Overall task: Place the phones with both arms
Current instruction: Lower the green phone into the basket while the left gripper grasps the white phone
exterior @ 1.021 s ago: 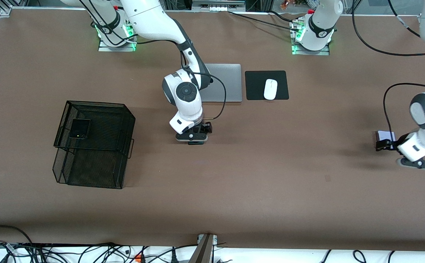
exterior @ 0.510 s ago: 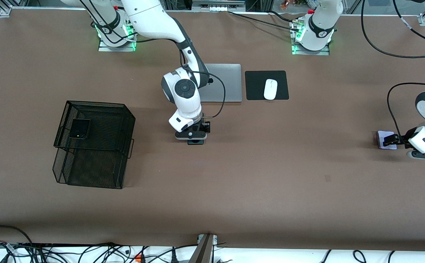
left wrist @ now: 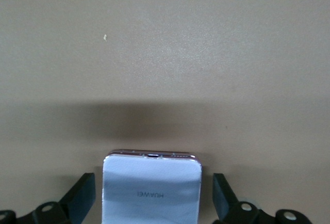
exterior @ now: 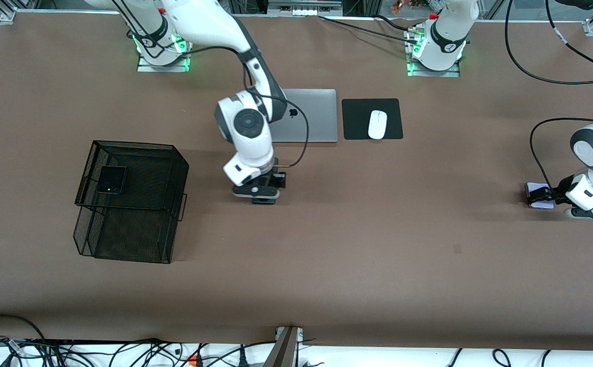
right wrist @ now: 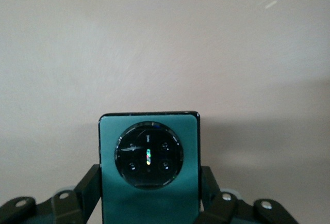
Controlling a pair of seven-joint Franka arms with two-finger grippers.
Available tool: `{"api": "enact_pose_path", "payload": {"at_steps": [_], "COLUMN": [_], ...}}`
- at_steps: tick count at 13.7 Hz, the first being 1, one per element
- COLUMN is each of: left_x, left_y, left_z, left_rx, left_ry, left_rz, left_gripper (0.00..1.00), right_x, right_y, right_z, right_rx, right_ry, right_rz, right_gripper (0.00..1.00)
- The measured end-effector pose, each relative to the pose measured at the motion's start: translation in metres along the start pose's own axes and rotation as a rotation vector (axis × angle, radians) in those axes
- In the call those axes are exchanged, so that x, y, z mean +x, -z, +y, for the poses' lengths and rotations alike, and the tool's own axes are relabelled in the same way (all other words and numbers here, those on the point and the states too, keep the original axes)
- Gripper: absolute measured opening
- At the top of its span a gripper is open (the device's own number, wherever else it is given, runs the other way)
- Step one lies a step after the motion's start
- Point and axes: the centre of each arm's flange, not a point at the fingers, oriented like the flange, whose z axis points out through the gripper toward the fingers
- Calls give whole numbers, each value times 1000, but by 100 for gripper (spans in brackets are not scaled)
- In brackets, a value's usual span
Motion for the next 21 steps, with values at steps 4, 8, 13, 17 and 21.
{"api": "enact_pose_path", "payload": {"at_steps": [4,8,13,17,21], "left_x": [-7,-11,-15,-16,-16], "left_y": [-4,-8,-16,-19,-15], "left_z": [-9,-11,-5,-3,-5], "left_rx": [0,1,-9,-12,-8], "left_ry": [19,25,17,-3,-20], "left_rz": [2,7,-8,-12,-7], "left_gripper": [100,100,100,100,84], "right_x": [50,90,104,79,56], "right_y": [124,179,148,90,68], "right_z": [82,184,297,329,325], "right_rx": [-21,-18,-74,-80,-60], "right_ry": [-11,8,49,22,30], "right_rz": [-63,-64,-83,-10,-23], "right_gripper": [80,80,80,80,80]}}
